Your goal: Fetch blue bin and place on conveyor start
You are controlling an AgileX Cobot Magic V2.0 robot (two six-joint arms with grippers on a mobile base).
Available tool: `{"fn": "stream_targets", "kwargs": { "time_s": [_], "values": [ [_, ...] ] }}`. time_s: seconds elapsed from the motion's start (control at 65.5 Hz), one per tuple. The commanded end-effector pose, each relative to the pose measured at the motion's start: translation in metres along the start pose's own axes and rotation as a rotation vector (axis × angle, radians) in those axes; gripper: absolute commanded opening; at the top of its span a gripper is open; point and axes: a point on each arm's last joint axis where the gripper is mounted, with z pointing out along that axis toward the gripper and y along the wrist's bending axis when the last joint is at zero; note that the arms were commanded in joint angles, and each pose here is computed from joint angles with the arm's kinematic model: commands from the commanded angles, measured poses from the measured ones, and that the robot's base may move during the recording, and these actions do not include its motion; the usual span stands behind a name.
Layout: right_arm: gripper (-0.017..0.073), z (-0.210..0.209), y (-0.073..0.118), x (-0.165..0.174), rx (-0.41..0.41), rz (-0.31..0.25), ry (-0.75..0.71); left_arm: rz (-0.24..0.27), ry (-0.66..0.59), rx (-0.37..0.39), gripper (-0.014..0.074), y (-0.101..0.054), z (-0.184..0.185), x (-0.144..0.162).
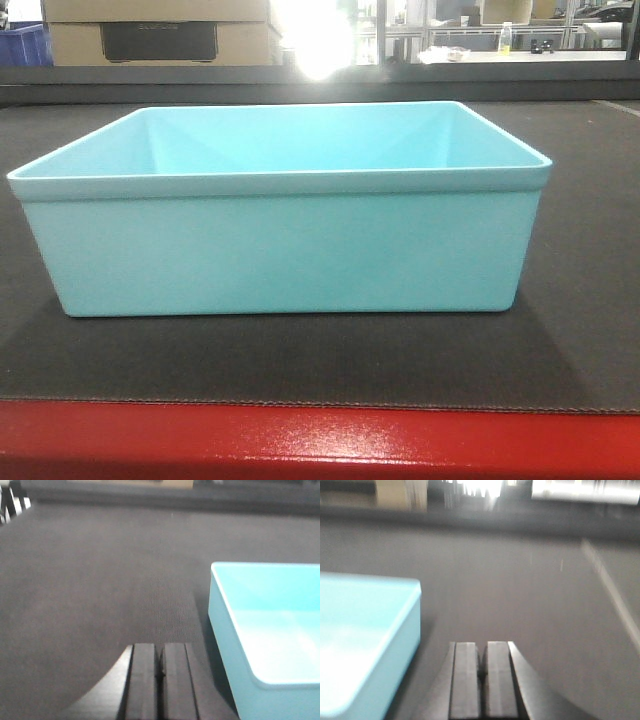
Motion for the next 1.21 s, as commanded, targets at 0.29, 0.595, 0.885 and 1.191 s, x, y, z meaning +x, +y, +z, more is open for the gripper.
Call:
{"fn": "stream_targets", "kwargs": {
  "time_s": [0.29, 0.595, 0.885, 1.191],
  "values": [
    [-0.0162, -0.019, 0.000, -0.018, -0.002, -0.014, -0.227, 0.006, -0.087, 0.000, -0.0111, 0.001, -0.011, -0.004],
    [-0.0162, -0.019, 0.000, -0.019, -0.002, -0.014, -0.232, 0.006, -0.087, 0.000, -0.0111, 0.001, -0.011, -0.004],
    [-0.0162, -0.019, 0.000, -0.019, -0.002, -0.014, -0.232, -0.046, -0.089, 0.016, -0.0111, 0.000, -0.013, -0.004],
    [-0.0162, -0.019, 0.000, -0.019, -0.002, -0.014, -0.232, 0.003, -0.201, -0.042, -0.0111, 0.002, -0.016, 0.037]
  ]
}}
